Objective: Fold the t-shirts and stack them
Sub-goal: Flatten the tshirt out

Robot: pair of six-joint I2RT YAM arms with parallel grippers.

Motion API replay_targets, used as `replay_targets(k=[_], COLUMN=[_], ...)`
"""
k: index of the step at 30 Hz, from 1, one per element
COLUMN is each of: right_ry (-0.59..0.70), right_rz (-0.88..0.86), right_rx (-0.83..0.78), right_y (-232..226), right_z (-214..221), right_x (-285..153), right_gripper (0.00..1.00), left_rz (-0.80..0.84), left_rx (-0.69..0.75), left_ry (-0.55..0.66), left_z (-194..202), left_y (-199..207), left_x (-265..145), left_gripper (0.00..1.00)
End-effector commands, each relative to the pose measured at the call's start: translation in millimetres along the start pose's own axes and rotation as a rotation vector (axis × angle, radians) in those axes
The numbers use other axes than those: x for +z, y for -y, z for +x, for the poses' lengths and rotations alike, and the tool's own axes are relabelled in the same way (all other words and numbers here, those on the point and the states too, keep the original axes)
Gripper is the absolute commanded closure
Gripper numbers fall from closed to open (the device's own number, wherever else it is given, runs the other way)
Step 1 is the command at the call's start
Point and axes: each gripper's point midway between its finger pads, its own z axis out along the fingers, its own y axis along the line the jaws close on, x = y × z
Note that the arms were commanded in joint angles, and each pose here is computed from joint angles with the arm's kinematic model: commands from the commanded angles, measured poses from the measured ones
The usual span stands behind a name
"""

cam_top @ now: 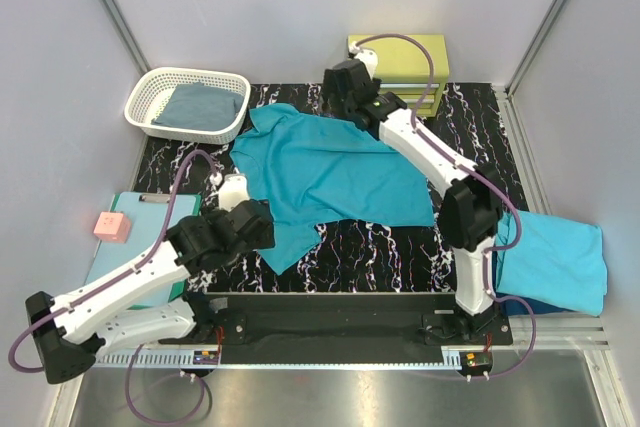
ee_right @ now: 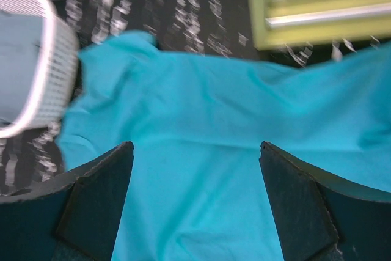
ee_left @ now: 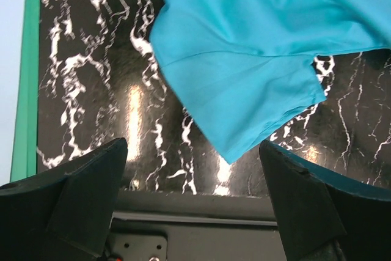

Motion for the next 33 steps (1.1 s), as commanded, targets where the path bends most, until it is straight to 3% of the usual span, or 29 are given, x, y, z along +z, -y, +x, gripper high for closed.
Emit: replay_targets(k=[1, 12, 19, 33], right_ry=[0.134, 0.042, 0.047, 0.013], right_rz=[-0.185, -0.138, -0.085, -0.038], right_rx=[0.068, -0.042, -0.096, -0.128], right_y=[-72.4, -56.8, -32.4, -9.3], right_z=[-54.4, -0.7, 0.0, 16.0], right_x=[-22.1, -33.7, -55.0, -64.1], right_gripper=[0.09, 0.09, 0.08, 0.06], left_rz=[-0.017, -0.045, -0.003, 0.017], left_rx=[-0.073, -0.018, 0.033, 0.135], left_ry=[0.032, 0.1, 0.152, 0.167], left_z=[-7.3, -23.4, -41.8, -31.5], left_y=[-16.3, -13.9, 15.6, 54.5], left_x=[-19.2, -19.0, -22.2, -18.7], left_gripper=[0.05, 0.04, 0.04, 0.03])
